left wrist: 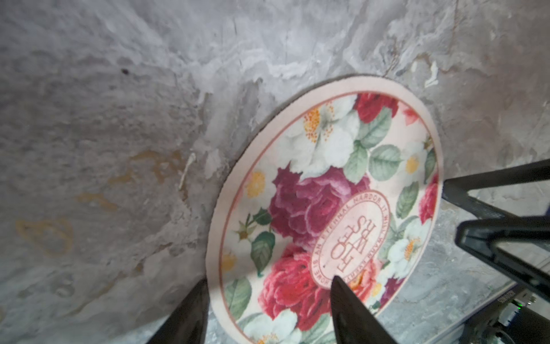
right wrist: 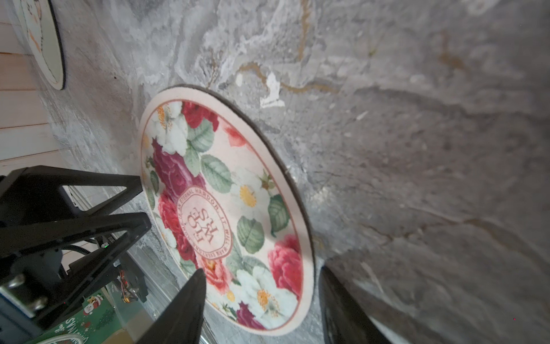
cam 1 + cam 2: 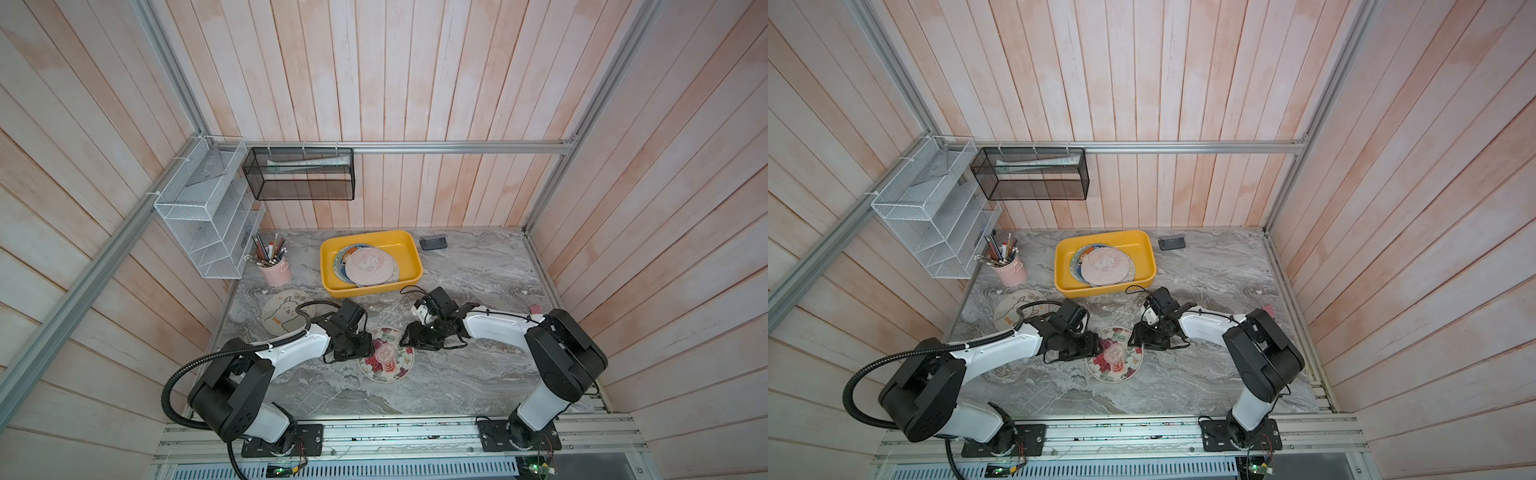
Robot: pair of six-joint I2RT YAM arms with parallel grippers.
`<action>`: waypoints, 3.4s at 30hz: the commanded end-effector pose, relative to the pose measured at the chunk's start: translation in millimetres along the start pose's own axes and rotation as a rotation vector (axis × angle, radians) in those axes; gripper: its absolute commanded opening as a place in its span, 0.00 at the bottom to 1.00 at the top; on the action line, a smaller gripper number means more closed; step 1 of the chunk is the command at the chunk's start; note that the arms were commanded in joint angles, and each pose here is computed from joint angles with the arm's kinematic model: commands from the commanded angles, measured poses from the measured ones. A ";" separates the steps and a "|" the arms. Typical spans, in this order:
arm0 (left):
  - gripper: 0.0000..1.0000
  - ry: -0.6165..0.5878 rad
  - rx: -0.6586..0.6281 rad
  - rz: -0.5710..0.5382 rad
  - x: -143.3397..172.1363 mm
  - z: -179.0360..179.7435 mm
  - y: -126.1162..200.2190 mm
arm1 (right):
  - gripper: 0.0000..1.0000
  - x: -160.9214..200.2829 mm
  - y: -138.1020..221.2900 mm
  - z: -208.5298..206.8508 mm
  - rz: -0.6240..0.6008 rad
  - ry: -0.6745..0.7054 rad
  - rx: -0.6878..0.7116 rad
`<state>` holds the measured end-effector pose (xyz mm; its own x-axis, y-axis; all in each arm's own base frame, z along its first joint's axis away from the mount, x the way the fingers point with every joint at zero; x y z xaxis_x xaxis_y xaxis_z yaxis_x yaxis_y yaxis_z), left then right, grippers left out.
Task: Put the coasters into the storage box
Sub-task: Move the coaster to the center of the board, then pick up the coaster from the center of the board, then place the coaster in the storage box.
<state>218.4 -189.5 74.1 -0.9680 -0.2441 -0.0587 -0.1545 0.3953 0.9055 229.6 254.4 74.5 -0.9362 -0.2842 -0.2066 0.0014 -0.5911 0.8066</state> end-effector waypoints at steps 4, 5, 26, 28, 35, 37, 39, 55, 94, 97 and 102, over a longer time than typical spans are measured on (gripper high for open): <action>0.64 0.024 -0.077 0.089 17.3 18.7 -15.9 | 0.56 2.7 -6.7 -5.2 0.025 -0.009 0.051; 0.64 0.025 -0.078 0.091 17.6 18.8 -16.1 | 0.54 1.9 -6.3 -5.1 0.023 -0.009 0.052; 0.63 0.023 -0.076 0.093 18.0 16.9 -15.6 | 0.21 -4.3 -7.1 0.3 0.006 -0.005 0.023; 0.63 0.023 -0.078 0.093 18.0 16.9 -15.6 | 0.16 -5.7 -6.4 1.6 0.003 -0.005 0.020; 0.64 0.028 -0.078 0.080 16.5 16.8 -13.7 | 0.00 -12.5 3.3 10.6 -0.016 0.011 0.008; 0.65 0.035 -0.077 0.068 14.9 17.1 -11.6 | 0.00 -16.4 9.8 15.4 -0.028 0.019 0.003; 0.68 0.047 -0.073 0.044 11.3 17.9 -7.5 | 0.00 -21.3 18.0 22.2 -0.044 0.031 0.000; 0.87 0.189 0.008 -0.131 -21.1 42.3 35.0 | 0.00 -104.7 95.3 99.4 -0.220 0.195 -0.048; 0.98 0.263 -0.016 -0.198 -30.7 61.2 53.5 | 0.27 -273.4 3.7 0.3 -0.291 0.112 -0.119; 0.98 0.280 -0.039 -0.219 -34.9 66.0 57.6 | 0.50 -268.9 15.6 -7.3 -0.304 0.112 -0.092; 1.00 0.339 -0.087 -0.286 -50.3 81.9 72.3 | 0.62 -263.0 39.0 -0.9 -0.345 0.125 -0.090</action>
<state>231.0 -89.4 96.5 -0.7941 -0.5945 -0.1267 -0.3378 0.2583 0.9051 476.4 303.4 103.4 -0.9011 -0.1568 -0.4043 -0.1893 -0.6965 0.6921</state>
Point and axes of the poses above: each gripper's point midway between its finger pads, its own y axis back along the fingers, its own z axis along the line the jaws close on, x = y × z, the point moved 5 cm from there along y, back along the fingers, and after that the axes turned 14 degrees about y, right-handed, at the moved point
